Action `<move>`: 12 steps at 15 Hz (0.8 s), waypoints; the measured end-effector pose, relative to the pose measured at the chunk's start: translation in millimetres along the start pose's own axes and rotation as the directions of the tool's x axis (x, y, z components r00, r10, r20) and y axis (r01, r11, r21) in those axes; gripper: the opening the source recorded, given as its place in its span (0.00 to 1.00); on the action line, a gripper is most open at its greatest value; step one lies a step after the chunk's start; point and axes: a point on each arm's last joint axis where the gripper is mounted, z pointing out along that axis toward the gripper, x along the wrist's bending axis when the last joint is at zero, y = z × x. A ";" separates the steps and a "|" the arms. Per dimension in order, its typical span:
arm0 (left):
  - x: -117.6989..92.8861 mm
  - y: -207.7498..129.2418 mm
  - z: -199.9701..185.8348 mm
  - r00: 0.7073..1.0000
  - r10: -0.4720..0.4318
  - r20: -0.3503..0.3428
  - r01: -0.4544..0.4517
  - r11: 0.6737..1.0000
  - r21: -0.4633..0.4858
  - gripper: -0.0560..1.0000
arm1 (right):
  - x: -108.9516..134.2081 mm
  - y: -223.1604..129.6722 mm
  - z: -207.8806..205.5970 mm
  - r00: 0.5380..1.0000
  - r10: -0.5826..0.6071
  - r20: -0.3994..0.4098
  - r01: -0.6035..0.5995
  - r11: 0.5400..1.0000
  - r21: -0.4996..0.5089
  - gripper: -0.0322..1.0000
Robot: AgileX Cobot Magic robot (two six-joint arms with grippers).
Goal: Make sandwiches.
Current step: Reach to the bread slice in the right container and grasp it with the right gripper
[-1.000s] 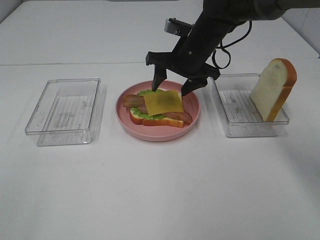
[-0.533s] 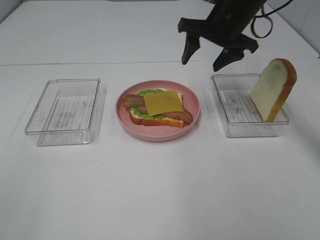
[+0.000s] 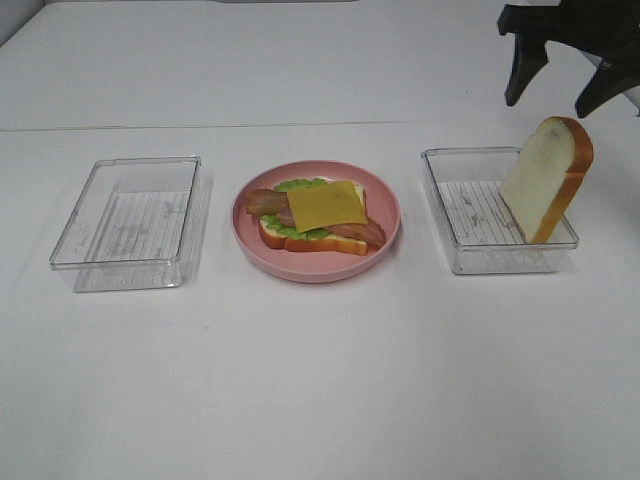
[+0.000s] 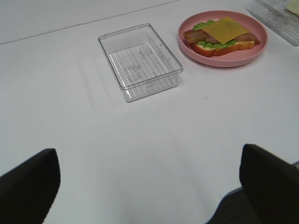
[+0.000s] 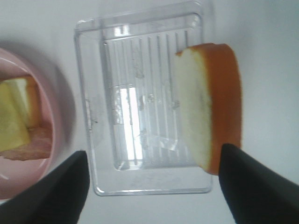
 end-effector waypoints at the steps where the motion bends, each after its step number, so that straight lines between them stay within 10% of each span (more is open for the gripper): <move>1: 0.0 0.0 0.0 1.000 0.000 0.000 0.000 1.000 0.000 0.99 | -6.2 -0.5 -0.2 0.999 -0.003 0.037 0.003 1.000 0.010 0.73; 12: 0.0 0.0 0.0 1.000 0.000 0.000 0.000 1.000 0.000 0.99 | -15.5 4.4 54.6 0.994 -0.043 0.104 0.029 0.990 0.137 0.72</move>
